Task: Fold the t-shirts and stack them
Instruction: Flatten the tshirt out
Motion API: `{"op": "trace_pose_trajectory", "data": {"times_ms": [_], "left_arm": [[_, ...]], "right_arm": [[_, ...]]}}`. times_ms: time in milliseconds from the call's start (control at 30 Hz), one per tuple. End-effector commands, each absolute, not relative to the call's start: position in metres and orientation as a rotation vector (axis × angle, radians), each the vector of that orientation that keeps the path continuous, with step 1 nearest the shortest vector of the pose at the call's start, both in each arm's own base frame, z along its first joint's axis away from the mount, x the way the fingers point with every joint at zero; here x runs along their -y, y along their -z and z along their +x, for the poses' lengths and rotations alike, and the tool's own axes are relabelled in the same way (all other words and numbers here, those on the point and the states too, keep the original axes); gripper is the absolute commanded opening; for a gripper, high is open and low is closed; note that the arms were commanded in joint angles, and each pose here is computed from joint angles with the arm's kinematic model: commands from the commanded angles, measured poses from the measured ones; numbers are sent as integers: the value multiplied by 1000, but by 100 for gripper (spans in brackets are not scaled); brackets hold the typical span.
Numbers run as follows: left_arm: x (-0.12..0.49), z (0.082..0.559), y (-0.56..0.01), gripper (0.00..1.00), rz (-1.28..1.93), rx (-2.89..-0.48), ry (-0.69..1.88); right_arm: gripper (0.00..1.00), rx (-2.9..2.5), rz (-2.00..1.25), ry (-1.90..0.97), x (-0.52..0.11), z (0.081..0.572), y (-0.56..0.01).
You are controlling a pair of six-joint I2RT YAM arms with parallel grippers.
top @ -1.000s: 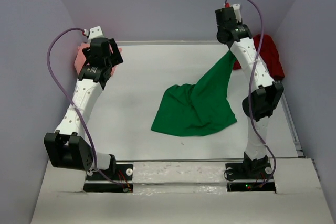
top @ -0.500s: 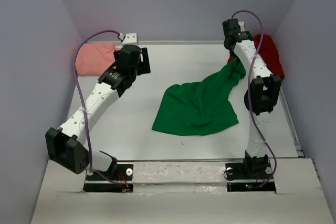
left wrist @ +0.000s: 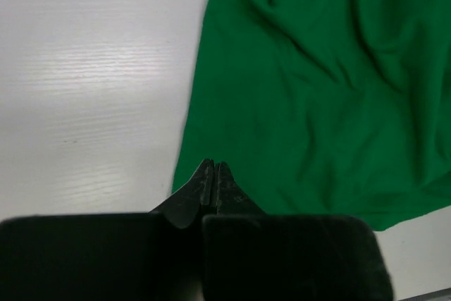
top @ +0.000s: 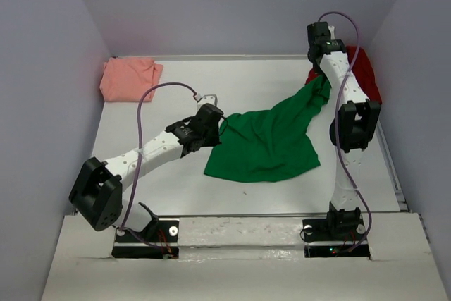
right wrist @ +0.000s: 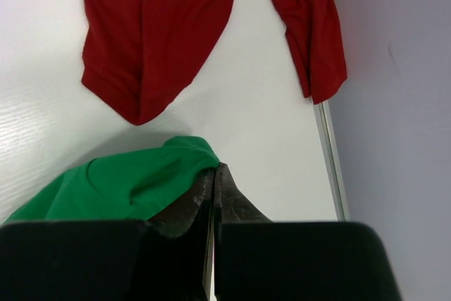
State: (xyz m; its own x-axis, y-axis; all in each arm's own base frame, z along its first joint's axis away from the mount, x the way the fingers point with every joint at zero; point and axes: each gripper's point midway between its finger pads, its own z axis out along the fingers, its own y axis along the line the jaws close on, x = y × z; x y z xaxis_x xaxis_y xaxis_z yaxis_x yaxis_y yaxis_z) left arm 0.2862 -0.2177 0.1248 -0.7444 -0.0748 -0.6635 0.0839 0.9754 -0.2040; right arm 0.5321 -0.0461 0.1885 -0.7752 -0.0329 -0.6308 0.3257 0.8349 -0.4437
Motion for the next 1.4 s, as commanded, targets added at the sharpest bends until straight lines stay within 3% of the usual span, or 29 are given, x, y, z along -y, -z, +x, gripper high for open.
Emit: {"op": "trace_pose_trajectory", "data": {"times_ms": [0, 400, 667, 967, 1100, 1367], "left_arm": [[251, 271, -112, 0, 14, -2426, 379], [317, 215, -31, 0, 194, -2643, 379], [312, 212, 19, 0, 189, -2792, 204], [252, 251, 61, 0, -47, -2949, 121], [201, 287, 47, 0, -220, -2894, -40], [135, 352, 20, 0, -511, -2807, -92]], "right_arm": [[0, -2253, 238, 638, 41, 537, -234], [0, -2250, 228, 616, 39, 536, -235], [0, -2258, 243, 583, 37, 518, -237], [0, -2257, 261, 638, 45, 499, -238], [0, -2255, 278, 648, 47, 492, -239], [0, -2261, 301, 639, 48, 474, -241]]}}
